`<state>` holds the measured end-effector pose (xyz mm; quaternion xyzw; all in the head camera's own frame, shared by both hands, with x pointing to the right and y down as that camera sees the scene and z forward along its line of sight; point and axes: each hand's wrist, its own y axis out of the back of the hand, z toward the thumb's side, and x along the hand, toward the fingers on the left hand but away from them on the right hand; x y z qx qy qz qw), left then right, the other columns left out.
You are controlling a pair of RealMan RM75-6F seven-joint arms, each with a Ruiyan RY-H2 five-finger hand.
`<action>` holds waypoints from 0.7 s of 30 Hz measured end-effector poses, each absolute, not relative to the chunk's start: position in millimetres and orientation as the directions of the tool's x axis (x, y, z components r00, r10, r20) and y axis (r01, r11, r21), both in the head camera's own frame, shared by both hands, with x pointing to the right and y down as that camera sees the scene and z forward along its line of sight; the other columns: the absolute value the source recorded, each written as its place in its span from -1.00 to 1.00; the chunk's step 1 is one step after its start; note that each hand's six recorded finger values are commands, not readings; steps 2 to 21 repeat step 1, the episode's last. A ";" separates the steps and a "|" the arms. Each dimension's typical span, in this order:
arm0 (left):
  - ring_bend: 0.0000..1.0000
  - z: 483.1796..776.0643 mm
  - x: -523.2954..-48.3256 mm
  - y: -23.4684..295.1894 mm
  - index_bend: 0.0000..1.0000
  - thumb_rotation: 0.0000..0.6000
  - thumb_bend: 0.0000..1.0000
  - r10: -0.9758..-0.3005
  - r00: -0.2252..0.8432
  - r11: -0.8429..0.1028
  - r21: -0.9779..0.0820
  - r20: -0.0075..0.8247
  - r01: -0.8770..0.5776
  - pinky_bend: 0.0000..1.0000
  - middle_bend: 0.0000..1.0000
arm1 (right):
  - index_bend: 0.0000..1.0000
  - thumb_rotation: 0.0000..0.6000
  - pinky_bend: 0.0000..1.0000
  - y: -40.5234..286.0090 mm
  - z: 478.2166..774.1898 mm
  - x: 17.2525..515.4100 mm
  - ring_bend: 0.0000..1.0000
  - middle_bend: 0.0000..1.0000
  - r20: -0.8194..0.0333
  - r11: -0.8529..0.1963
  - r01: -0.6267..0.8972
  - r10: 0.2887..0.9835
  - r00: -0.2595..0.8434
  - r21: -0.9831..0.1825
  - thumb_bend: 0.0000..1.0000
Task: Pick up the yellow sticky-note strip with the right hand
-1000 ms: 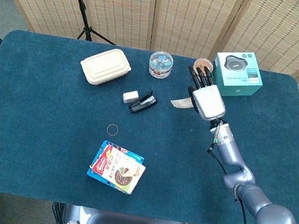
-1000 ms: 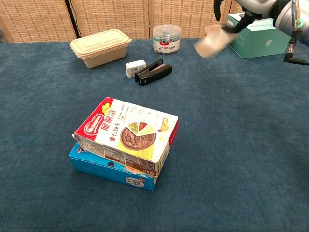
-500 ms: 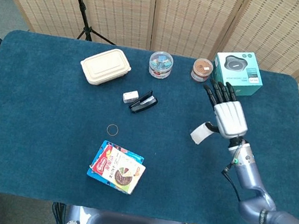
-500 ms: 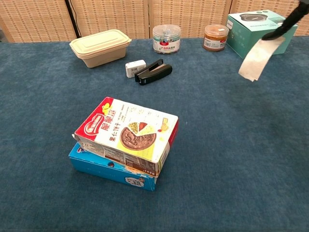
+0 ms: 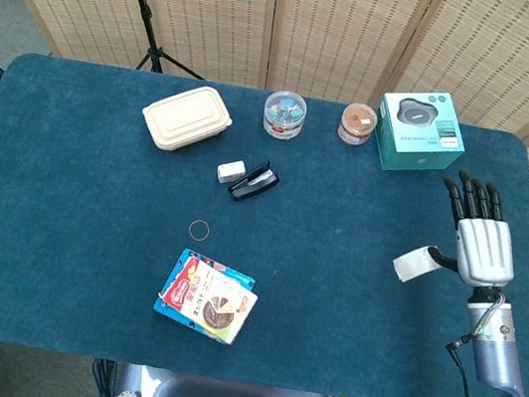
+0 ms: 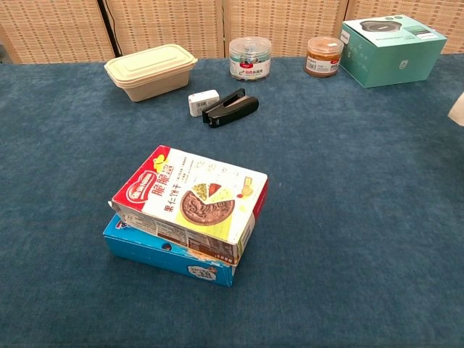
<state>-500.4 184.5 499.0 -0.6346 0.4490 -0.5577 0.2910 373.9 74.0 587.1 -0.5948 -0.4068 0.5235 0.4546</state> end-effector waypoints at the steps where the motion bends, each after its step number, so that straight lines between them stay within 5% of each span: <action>1: -1.00 498.3 -500.3 184.6 -1.00 1.00 -1.00 -0.896 -0.024 -0.424 -0.872 0.443 -0.246 -1.00 -1.00 | -1.00 1.00 -1.00 76.8 587.9 379.1 -1.00 -1.00 -0.257 -0.259 0.002 0.960 0.110 -0.966 -1.00; 21: -1.00 498.3 -500.3 184.6 -1.00 1.00 -1.00 -0.896 -0.024 -0.424 -0.872 0.443 -0.246 -1.00 -1.00 | -1.00 1.00 -1.00 76.8 587.9 379.1 -1.00 -1.00 -0.257 -0.259 0.002 0.960 0.110 -0.966 -1.00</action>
